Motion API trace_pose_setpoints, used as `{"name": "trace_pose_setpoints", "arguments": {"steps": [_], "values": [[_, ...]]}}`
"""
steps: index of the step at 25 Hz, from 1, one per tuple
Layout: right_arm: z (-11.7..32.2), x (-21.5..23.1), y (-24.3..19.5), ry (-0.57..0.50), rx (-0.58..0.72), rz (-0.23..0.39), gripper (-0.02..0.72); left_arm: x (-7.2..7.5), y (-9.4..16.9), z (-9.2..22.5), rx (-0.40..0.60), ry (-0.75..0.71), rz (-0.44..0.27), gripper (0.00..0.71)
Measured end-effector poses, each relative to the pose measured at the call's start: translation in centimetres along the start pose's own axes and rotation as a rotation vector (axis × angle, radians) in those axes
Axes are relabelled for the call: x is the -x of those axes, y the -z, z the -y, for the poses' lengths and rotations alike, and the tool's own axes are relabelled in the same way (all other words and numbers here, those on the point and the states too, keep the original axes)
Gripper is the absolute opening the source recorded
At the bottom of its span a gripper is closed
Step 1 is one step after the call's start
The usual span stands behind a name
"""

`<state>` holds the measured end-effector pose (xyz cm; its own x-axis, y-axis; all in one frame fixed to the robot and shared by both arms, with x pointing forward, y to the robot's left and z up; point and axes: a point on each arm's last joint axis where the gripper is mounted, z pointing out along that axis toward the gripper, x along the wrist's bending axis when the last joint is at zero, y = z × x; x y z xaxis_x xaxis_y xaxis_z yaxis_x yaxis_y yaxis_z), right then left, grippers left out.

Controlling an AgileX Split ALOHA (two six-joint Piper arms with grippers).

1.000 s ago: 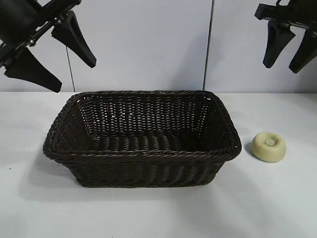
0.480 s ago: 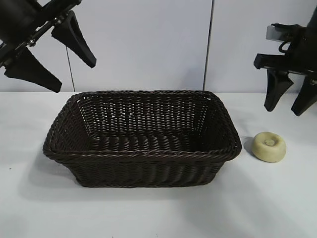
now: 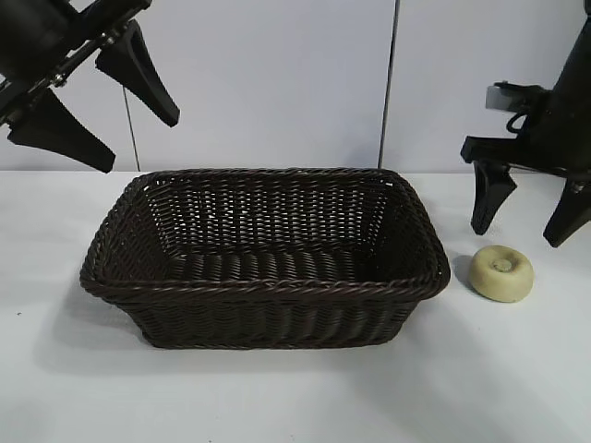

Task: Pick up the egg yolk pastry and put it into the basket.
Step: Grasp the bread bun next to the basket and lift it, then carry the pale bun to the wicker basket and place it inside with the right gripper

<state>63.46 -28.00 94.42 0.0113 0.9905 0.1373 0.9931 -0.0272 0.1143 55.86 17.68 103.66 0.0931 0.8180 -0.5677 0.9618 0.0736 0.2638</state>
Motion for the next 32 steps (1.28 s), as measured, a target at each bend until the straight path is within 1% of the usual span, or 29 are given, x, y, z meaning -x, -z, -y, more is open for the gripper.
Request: {"name": "trace_pose_setpoints", "arguments": {"steps": [5,7,9,12,14,15,17,20,27,32], "values": [[-0.1,0.3,-2.8,-0.023,-0.049,-0.001,0.569,0.0,0.0,0.0,-0.003,0.000,0.000,0.507],[-0.1,0.4,-3.4,-0.033,-0.060,-0.001,0.551,0.0,0.0,0.0,-0.005,-0.001,0.001,0.507],[-0.1,0.4,-3.6,-0.037,-0.062,-0.002,0.477,0.0,0.0,0.1,-0.010,-0.001,0.001,0.507],[-0.1,0.4,-3.6,-0.040,-0.060,-0.004,0.255,0.0,0.0,0.1,-0.012,-0.001,0.002,0.507],[-0.1,0.4,-3.6,-0.044,-0.059,-0.008,0.160,0.0,0.0,0.1,-0.012,-0.001,0.002,0.507],[-0.1,0.4,-3.4,-0.046,-0.056,-0.010,0.135,0.0,0.0,0.1,-0.012,-0.001,0.002,0.507],[-0.1,0.3,-3.0,-0.043,-0.048,-0.012,0.112,0.0,0.0,0.1,-0.014,-0.001,0.002,0.507],[-0.2,0.1,-1.5,-0.027,-0.015,-0.015,0.104,0.0,0.0,0.2,-0.017,-0.001,0.002,0.507],[0.0,-0.9,4.7,-0.001,0.035,-0.040,0.099,0.0,0.0,0.3,-0.031,-0.003,0.004,0.507],[0.4,-2.4,8.6,0.065,0.083,-0.057,0.097,0.0,0.0,0.3,-0.035,-0.003,0.005,0.507]]}}
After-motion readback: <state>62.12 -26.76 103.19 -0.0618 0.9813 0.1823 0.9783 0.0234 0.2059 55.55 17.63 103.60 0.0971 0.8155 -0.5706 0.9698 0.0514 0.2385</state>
